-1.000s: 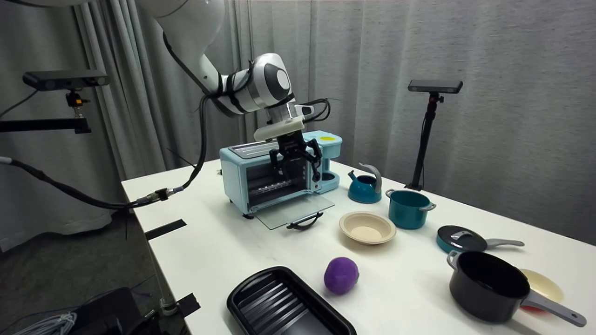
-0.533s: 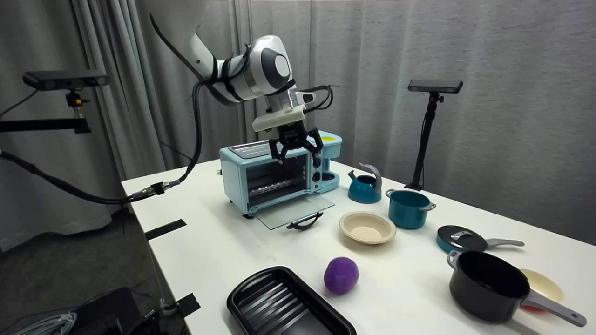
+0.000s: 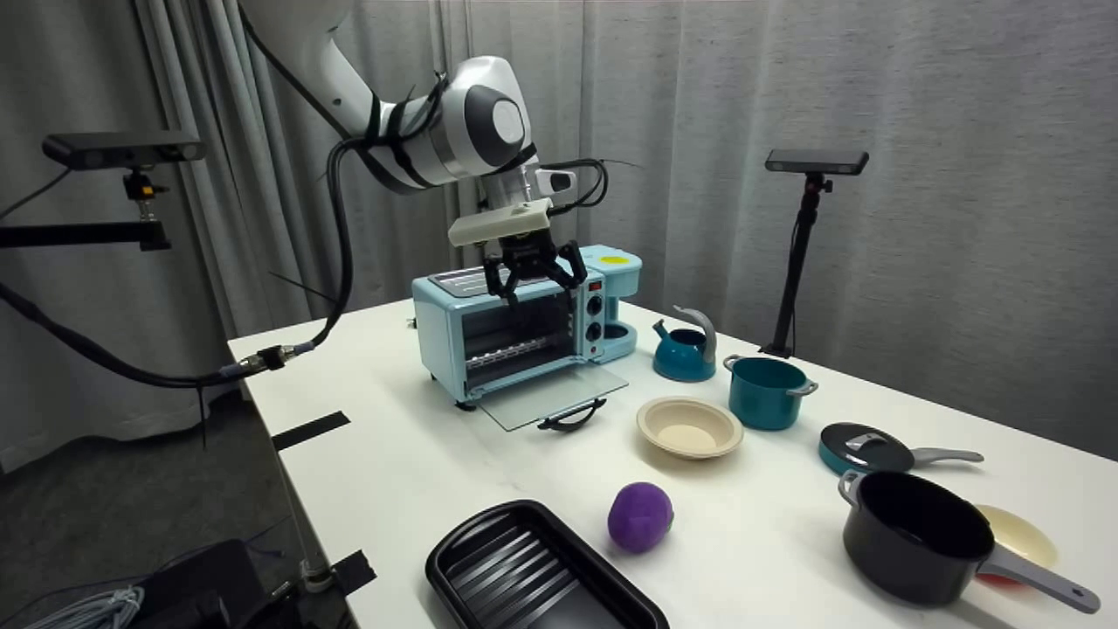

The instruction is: Open and close the oven

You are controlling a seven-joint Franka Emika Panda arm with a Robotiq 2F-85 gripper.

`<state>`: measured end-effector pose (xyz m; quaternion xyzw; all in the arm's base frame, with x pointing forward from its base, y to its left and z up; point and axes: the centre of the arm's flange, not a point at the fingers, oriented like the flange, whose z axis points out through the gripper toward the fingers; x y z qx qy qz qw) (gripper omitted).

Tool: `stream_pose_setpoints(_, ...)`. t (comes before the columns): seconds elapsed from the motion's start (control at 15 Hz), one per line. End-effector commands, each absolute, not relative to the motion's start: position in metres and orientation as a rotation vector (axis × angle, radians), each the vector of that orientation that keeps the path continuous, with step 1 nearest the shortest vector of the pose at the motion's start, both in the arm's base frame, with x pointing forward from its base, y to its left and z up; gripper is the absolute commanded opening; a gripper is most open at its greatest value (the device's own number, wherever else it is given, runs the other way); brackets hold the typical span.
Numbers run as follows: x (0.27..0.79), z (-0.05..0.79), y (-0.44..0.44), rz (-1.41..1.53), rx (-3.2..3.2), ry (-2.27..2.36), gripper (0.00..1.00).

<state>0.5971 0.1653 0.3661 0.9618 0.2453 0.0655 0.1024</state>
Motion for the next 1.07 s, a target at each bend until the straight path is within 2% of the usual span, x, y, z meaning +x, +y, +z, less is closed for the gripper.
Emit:
stream_pose_setpoints(0.0,0.592,0.366,0.166,0.198,2.848,0.723,1.00)
stream_pose_setpoints(1.0,0.580,0.369,0.165,0.205,2.855,0.724,1.00)
